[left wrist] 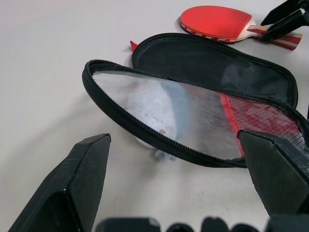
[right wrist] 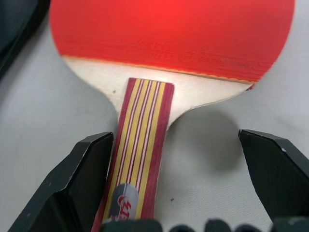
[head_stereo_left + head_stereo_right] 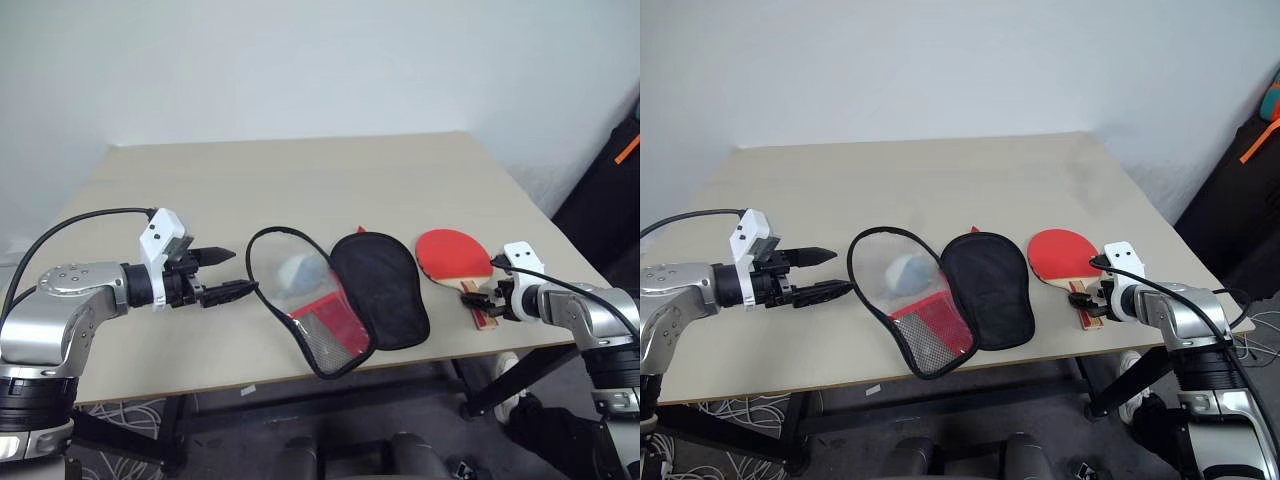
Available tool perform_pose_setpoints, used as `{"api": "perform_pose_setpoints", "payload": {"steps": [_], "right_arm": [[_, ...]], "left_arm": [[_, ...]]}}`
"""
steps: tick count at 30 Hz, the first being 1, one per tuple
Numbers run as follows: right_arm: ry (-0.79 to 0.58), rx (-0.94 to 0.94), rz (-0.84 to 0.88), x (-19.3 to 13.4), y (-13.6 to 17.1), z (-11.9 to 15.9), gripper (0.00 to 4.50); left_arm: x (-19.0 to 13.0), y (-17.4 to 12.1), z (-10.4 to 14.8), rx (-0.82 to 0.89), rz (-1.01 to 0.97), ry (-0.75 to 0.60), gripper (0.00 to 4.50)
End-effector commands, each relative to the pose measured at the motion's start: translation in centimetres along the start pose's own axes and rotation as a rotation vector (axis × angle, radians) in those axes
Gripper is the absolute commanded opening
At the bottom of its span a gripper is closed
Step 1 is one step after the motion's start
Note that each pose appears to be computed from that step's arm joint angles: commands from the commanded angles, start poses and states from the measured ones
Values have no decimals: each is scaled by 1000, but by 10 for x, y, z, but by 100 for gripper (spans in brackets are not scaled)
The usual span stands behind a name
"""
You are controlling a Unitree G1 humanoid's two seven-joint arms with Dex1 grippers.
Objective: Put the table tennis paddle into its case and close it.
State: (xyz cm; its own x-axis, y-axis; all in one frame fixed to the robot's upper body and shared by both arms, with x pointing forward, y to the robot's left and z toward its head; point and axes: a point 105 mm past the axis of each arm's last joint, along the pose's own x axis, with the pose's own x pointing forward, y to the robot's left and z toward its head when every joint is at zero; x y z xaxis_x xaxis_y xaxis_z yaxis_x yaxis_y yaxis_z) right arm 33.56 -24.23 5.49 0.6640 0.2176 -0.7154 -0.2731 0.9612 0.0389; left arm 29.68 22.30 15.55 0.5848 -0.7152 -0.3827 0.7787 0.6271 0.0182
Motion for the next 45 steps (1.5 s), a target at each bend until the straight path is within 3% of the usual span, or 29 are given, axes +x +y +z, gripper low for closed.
{"api": "perform_pose_setpoints", "payload": {"steps": [1, 7, 9, 17, 25, 34, 45], "right_arm": [[-46, -7, -62, -9, -6, 13, 357], [-54, 1, -78, -9, -3, 15, 140], [-54, 3, -77, -9, -1, 16, 111], [-200, 62, -90, -12, 12, 53, 112], [-322, 95, 107, -22, 87, 96, 112], [-235, 116, 266, -20, 167, 78, 112], [-90, 104, 213, -8, 169, 40, 112]], "left_arm": [[0, 3, 13, 46, 12, -28, 450], [1, 5, 13, 49, 14, -28, 450], [1, 5, 13, 49, 13, -28, 450], [0, 4, 10, 46, 15, -24, 450], [1, 4, 9, 46, 15, -18, 450], [1, 2, 8, 39, 13, -12, 450], [0, 1, 6, 29, 12, -4, 450]]}}
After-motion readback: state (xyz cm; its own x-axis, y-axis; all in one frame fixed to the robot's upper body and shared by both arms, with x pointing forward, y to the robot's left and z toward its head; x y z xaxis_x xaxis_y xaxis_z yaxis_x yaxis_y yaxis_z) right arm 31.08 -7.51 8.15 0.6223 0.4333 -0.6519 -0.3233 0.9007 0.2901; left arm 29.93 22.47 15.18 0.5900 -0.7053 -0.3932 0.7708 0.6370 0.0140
